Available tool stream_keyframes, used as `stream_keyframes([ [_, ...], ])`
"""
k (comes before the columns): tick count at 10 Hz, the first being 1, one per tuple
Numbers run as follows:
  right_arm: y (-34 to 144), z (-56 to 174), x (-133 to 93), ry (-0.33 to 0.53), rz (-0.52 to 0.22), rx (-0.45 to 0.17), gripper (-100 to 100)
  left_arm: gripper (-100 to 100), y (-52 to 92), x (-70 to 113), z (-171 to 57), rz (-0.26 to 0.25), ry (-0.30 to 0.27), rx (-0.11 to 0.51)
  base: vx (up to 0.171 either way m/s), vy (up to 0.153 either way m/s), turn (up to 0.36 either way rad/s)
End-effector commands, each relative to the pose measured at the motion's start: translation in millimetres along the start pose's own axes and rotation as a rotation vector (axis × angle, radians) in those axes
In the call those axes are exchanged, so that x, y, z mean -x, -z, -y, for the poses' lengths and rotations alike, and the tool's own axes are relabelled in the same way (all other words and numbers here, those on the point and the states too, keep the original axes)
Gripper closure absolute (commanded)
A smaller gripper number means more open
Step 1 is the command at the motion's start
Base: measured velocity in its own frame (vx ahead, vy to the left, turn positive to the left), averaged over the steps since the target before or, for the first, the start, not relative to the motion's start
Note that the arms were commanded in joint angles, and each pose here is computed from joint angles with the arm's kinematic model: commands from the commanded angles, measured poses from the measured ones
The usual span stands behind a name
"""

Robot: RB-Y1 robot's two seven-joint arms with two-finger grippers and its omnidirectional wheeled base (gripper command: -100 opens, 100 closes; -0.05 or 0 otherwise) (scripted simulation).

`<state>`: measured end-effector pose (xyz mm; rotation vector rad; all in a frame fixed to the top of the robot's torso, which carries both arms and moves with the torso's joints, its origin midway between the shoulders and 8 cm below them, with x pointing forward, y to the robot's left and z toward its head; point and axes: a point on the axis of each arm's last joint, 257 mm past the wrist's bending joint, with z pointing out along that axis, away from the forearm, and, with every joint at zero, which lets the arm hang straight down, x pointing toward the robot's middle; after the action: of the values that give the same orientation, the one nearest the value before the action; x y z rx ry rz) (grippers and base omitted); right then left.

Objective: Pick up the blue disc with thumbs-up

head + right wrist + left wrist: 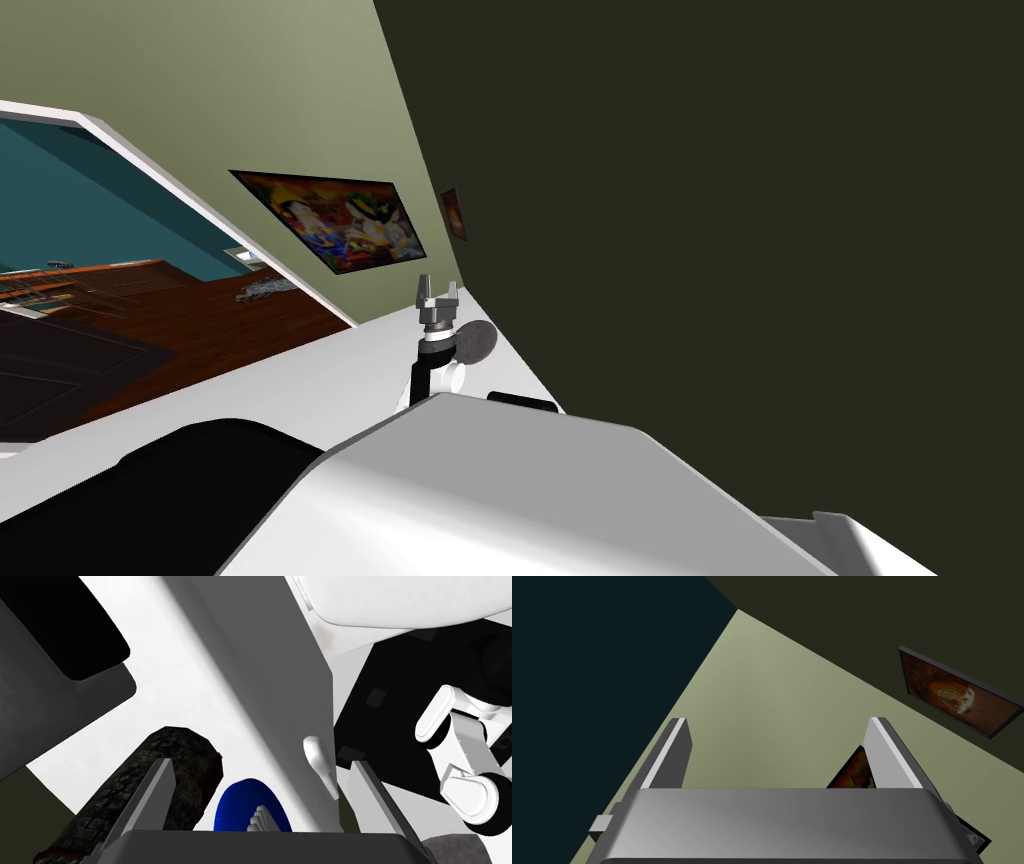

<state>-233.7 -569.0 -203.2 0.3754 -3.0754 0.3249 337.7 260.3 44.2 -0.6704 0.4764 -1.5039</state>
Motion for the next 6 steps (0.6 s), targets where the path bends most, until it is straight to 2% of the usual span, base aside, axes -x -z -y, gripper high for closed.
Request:
stream_keyframes([
  [1,0.9,3,-3,0.054,-0.029,0.009,-100,0,0.0,0.0,0,0.000,0.000,0.000,0.057,-0.048,0.111],
  [3,-1.5,9,-3,0.142,-0.060,0.017,-100,0,0.0,0.0,0,0.000,0.000,0.000,0.050,0.036,0.095],
  [6,-3.6,16,-2,0.249,-0.095,0.026,-100,0,0.0,-0.1,0,0.000,0.000,0.000,0.029,0.101,0.113],
])
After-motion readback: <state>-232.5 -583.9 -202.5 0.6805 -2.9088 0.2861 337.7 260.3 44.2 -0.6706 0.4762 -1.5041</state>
